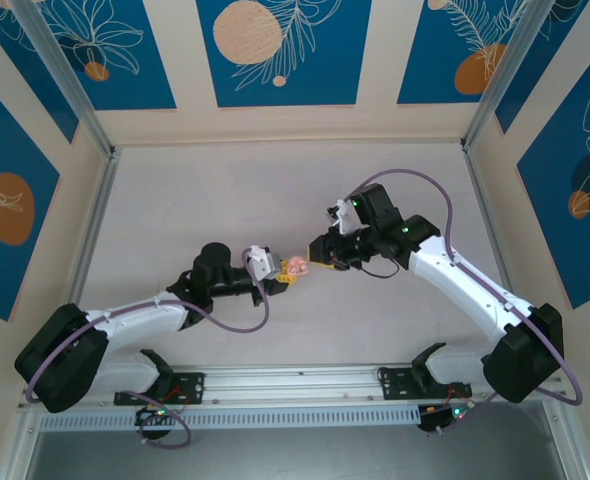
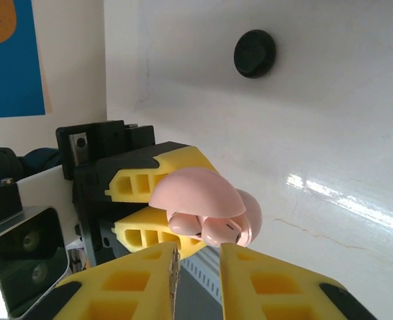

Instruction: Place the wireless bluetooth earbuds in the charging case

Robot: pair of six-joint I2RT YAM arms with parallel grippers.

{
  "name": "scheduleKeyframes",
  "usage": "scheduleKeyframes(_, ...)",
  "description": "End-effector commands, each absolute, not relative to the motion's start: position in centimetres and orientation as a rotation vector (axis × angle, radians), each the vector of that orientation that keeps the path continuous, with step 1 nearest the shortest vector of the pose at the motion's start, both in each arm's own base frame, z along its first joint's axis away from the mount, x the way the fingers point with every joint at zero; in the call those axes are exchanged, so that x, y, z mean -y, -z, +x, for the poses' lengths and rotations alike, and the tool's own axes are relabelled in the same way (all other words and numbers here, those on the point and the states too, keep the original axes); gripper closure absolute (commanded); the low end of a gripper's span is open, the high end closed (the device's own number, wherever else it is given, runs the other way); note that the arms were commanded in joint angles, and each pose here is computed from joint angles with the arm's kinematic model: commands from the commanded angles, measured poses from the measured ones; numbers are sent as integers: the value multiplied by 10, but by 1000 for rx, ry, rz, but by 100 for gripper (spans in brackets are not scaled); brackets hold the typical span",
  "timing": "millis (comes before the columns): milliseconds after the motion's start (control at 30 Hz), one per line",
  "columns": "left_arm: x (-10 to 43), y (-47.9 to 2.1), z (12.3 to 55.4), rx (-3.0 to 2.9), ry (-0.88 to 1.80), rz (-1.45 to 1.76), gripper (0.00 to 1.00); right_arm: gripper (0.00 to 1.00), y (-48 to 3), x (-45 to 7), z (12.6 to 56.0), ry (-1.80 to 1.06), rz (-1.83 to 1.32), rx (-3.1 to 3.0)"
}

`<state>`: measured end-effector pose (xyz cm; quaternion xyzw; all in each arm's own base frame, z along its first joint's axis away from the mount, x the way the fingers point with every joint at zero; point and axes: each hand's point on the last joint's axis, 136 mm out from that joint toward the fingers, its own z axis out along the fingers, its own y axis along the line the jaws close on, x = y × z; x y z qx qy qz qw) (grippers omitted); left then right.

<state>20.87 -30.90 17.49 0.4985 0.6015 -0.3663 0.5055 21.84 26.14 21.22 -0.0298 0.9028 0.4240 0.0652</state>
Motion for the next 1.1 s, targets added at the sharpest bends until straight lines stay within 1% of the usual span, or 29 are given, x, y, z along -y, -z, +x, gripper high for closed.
scheduleKeyframes(0,317,-202,205,-1352,902,1212,87,78,-217,-270,213,-1324,-153,-2727)
scheduleKeyframes(233,317,-202,205,-1353,903,1214,87,80,-205,-278,213,-1337,-172,-2758)
scheduleKeyframes(433,318,-202,205,-1352,905,1216,87,81,-184,-277,208,-1318,-149,-2831)
scheduleKeyframes(600,317,-202,205,-1355,904,1214,87,80,-198,-273,208,-1289,-172,-2797)
scheduleKeyframes(733,318,-203,202,-1349,921,1218,87,71,-219,-267,213,-1259,-262,-2677)
scheduleKeyframes(800,318,-206,200,-1339,939,1216,87,62,-230,-264,216,-1244,-324,-2600)
scheduleKeyframes(867,319,-210,196,-1321,968,1219,87,51,-239,-260,217,-1218,-401,-2511)
scheduleKeyframes(967,321,-217,189,-1293,1027,1220,87,40,-252,-257,216,-1194,-545,-2376)
scheduleKeyframes(1067,323,-225,183,-1266,1093,1218,87,32,-262,-255,215,-1206,-656,-2269)
